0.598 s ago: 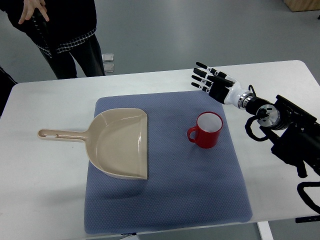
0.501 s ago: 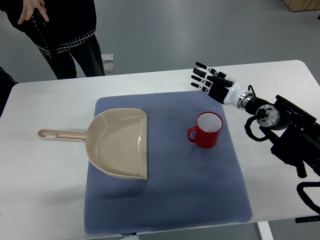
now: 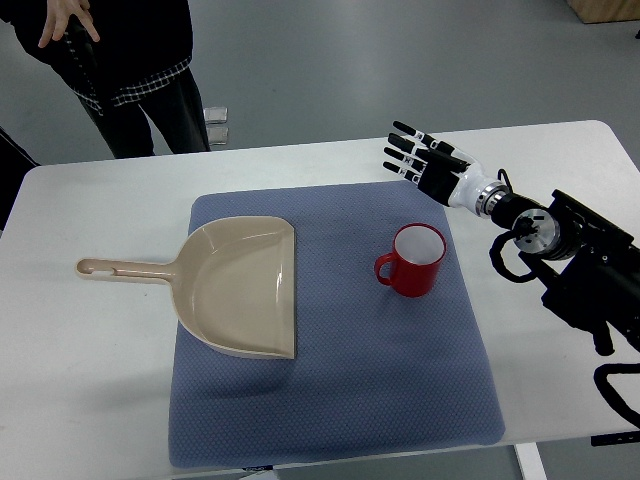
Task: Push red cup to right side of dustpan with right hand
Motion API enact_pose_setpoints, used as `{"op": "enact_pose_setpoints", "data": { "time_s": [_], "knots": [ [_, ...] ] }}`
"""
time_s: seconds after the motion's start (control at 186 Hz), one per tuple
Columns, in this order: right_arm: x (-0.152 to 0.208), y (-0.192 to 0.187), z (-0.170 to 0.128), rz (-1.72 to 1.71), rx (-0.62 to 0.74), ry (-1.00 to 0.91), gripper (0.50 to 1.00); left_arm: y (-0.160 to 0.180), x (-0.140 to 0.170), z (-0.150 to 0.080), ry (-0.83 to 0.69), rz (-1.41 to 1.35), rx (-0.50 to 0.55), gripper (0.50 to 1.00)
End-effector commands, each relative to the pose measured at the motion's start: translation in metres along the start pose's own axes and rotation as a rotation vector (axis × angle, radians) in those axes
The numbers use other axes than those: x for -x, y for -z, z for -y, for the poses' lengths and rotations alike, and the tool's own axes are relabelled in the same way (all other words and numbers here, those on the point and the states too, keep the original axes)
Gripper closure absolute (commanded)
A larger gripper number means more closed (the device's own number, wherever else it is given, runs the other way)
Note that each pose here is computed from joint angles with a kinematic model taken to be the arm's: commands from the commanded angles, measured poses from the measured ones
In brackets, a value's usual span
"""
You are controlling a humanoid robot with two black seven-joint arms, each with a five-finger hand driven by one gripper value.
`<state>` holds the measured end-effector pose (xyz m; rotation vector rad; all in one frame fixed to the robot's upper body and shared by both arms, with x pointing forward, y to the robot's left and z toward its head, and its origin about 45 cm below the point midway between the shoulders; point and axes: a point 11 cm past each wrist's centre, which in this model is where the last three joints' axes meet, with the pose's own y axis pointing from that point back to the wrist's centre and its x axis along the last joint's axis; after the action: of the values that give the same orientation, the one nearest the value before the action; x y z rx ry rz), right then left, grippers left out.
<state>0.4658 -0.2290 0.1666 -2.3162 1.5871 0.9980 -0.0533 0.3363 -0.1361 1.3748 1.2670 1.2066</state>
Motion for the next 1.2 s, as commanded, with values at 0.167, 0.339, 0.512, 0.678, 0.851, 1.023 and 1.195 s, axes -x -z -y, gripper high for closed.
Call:
{"op": "enact_pose_setpoints", "data": {
  "time_s": [0.167, 0.339, 0.512, 0.678, 0.851, 1.023, 1.195],
  "knots": [
    [-0.015, 0.021, -0.009, -0.055, -0.047, -0.026, 0.572, 0.0, 0.0, 0.0, 0.0, -0.001, 0.0, 0.5],
    [-0.027, 0.044, -0.022, -0.094, -0.086, -0.017, 0.572, 0.0, 0.0, 0.0, 0.001, 0.0, 0.0, 0.5],
    [-0.04, 0.062, -0.035, -0.121, -0.107, -0.02, 0.572, 0.0, 0.0, 0.0, 0.001, 0.0, 0.0, 0.5],
    [-0.047, 0.078, -0.054, -0.224, -0.076, 0.07, 0.572, 0.0, 0.0, 0.0, 0.001, -0.001, 0.0, 0.5],
    [-0.052, 0.084, -0.06, -0.386, -0.045, 0.077, 0.572, 0.0, 0.0, 0.0, 0.001, 0.0, 0.0, 0.5],
    [-0.053, 0.094, -0.067, -0.528, -0.095, 0.089, 0.572, 0.0, 0.0, 0.0, 0.001, 0.0, 0.0, 0.5],
    [-0.05, 0.09, -0.067, -0.577, -0.126, 0.117, 0.572, 0.0, 0.0, 0.0, 0.001, 0.0, 0.0, 0.5]
  ]
}}
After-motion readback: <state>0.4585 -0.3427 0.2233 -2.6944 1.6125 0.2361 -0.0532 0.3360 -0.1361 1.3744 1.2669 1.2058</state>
